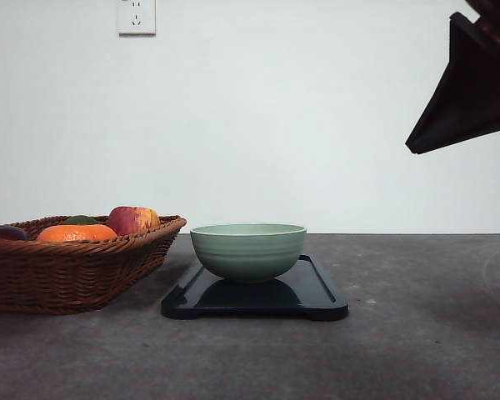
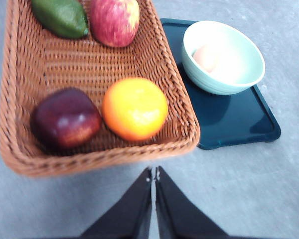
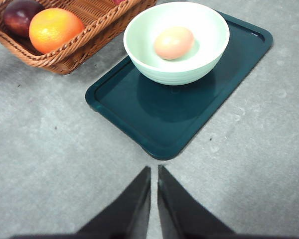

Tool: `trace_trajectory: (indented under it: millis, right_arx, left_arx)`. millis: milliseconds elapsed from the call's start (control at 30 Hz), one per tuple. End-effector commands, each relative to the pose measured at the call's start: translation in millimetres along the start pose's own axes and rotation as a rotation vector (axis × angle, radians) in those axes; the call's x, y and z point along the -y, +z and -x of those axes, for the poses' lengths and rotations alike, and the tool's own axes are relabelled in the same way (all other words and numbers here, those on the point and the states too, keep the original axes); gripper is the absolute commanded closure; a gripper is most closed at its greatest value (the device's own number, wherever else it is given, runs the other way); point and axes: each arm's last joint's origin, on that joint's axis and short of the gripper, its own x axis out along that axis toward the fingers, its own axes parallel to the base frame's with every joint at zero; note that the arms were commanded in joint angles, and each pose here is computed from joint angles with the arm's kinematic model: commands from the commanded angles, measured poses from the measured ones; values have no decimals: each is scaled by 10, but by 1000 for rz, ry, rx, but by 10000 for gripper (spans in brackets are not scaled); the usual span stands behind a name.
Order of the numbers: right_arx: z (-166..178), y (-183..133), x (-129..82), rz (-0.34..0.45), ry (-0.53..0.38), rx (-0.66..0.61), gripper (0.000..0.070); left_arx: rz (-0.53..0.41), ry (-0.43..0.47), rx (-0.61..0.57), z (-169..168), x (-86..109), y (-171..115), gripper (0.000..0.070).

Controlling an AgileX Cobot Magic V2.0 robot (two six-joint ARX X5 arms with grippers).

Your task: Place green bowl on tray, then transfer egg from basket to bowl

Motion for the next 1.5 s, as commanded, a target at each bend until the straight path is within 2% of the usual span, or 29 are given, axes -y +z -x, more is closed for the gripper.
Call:
trace_trajectory:
  millis: [0, 167, 333, 500, 667, 867, 1467]
  right_arx:
    - [-5, 13, -13, -6, 7, 5, 684]
    - [-5, 14, -13, -6, 7, 6, 684]
    - [-5, 14, -13, -6, 7, 6, 684]
    - [-5, 14, -13, -6, 7, 6, 684]
    - [-5, 14, -13, -6, 7, 6, 684]
    - [-5, 18, -13, -6, 7, 10, 684]
    - [-5, 18, -12, -6, 6, 10, 684]
  left_arx:
    - [-47, 16, 56, -6, -31, 16, 700]
    - [-121, 20, 283, -99, -209, -116, 700]
    - [-109, 95, 418, -191, -405, -396, 700]
    - [-82, 172, 448, -270, -550, -644, 700]
    - [-78, 212, 472, -312, -621, -802, 700]
    - [-89, 238, 477, -301, -638, -802, 700]
    - [-89, 237, 476, -301, -637, -802, 700]
